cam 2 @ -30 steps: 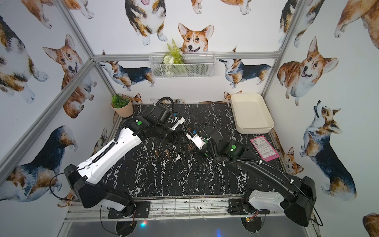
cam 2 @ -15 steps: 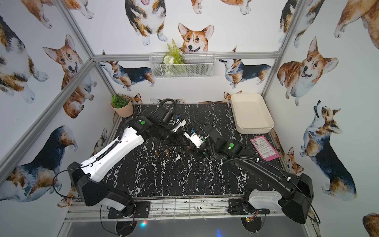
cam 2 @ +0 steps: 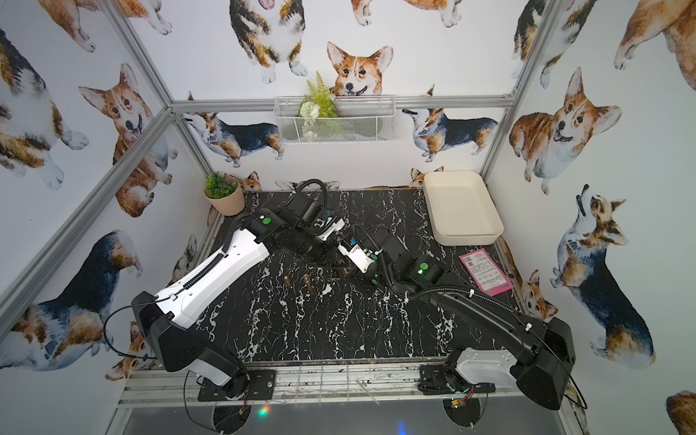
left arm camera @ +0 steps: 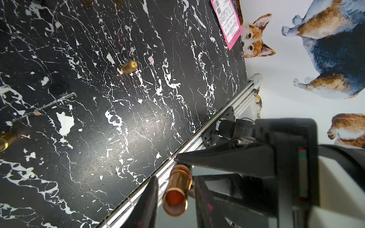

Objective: Open the lipstick cap
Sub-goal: Place the lipstick at the center of the board.

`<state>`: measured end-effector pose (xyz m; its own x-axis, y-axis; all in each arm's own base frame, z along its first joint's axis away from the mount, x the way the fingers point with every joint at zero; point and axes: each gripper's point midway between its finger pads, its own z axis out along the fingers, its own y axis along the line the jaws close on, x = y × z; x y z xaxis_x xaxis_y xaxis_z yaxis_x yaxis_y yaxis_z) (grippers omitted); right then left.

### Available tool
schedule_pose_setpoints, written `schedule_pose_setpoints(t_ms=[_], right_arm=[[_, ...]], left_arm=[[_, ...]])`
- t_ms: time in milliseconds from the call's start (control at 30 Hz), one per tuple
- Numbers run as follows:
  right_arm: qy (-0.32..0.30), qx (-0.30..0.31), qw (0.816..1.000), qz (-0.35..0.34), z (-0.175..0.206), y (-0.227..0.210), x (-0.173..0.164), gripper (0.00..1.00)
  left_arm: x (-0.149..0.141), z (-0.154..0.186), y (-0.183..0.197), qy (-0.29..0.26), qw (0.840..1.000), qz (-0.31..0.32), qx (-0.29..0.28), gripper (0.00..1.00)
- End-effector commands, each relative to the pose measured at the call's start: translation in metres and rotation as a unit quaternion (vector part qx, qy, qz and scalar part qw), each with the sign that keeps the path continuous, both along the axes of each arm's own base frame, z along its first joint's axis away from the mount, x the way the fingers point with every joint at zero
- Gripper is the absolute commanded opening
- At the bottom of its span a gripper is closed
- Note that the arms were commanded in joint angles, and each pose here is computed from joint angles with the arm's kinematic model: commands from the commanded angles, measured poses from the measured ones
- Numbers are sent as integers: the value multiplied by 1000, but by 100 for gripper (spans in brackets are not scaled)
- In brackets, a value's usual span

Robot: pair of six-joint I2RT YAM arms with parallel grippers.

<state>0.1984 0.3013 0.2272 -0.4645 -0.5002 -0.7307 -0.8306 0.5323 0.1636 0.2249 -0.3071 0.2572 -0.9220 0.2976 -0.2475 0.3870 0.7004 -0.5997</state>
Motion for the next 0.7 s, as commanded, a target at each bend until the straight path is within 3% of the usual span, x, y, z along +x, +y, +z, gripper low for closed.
schedule_pose_setpoints(t_ms=[0, 667], right_arm=[[-15, 7, 1000, 4, 5, 4, 4, 7], [-13, 4, 1000, 10, 5, 6, 3, 7]], left_arm=[[-5, -3, 2, 10, 1000, -8, 7, 31], [-4, -7, -3, 11, 1000, -22, 5, 25]])
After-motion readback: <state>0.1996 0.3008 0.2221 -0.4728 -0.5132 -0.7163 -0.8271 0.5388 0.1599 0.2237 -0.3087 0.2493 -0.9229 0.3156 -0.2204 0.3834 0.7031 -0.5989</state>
